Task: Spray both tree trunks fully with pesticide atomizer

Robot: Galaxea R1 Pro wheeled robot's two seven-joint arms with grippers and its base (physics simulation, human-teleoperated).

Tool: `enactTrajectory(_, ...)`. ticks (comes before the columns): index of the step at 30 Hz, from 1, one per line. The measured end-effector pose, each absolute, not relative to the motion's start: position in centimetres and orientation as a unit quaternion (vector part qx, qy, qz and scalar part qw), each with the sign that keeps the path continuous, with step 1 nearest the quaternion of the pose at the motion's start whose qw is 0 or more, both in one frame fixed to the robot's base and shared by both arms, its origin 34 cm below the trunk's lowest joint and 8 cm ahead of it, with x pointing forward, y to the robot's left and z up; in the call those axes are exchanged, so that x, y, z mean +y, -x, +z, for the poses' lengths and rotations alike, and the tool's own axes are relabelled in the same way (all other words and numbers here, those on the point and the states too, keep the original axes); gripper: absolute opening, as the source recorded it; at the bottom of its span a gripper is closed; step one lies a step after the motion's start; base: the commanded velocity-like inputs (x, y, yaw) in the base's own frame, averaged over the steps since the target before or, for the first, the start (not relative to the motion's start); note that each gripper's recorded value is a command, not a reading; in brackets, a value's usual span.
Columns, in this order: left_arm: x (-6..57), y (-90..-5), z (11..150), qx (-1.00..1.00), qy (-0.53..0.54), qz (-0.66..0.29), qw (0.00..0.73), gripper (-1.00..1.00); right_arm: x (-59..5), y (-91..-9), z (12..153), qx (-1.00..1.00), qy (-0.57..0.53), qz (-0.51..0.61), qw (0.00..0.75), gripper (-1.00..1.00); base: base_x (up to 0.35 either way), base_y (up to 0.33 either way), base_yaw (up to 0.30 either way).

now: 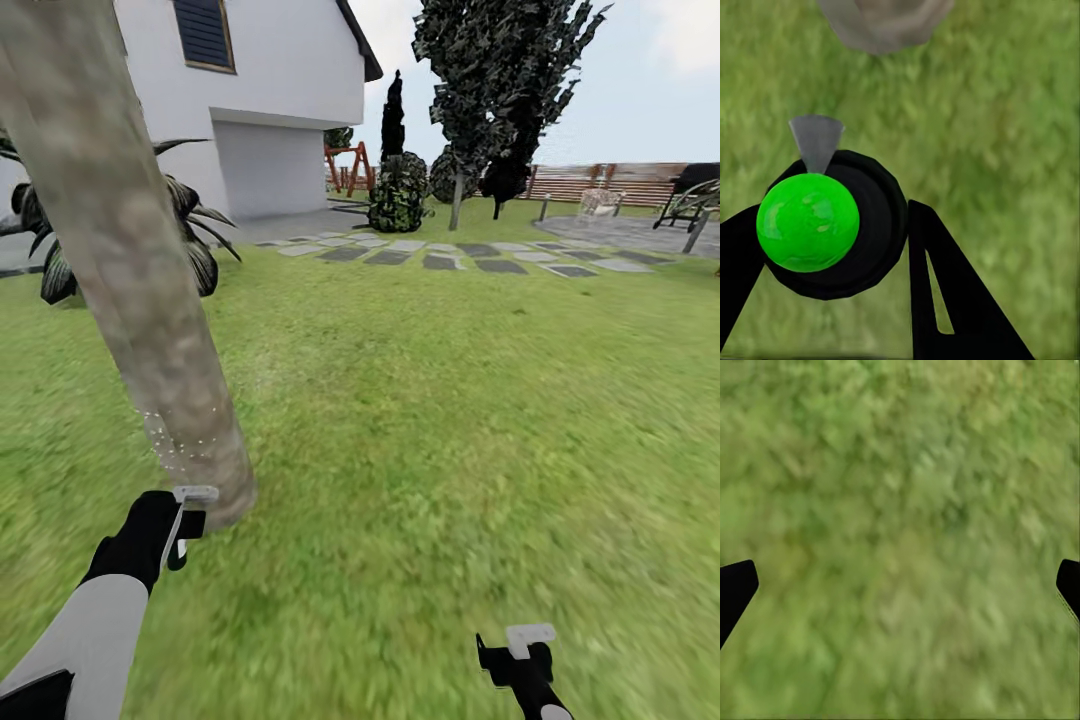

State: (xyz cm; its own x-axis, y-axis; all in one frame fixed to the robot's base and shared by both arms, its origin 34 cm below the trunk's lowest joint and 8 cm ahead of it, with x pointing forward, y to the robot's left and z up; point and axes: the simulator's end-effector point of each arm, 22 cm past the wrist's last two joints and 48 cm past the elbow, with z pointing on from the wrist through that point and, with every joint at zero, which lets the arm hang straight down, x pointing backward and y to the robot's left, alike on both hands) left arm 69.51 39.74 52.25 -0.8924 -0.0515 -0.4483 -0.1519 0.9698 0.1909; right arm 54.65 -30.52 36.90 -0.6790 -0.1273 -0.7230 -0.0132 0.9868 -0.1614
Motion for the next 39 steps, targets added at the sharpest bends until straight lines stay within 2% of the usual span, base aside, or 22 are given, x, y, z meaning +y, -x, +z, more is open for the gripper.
enactTrajectory(15,39.70,-69.51,52.24,0.966,0.053,0.110,0.226,-1.00,-30.53,-54.65,36.90,0.913,0.038,-0.072,0.399,1.00,0.125,-0.261,0.269)
enactTrajectory(31,39.70,-69.51,52.23,0.966,0.052,0.111,0.226,-1.00,-30.52,-54.64,36.89,0.913,0.039,-0.071,0.399,1.00,0.110,-0.263,0.019)
enactTrajectory(39,39.71,-69.50,52.23,0.966,0.052,0.111,0.226,-1.00,-30.40,-54.63,36.87,0.914,0.039,-0.071,0.398,1.00,0.091,-0.267,0.211)
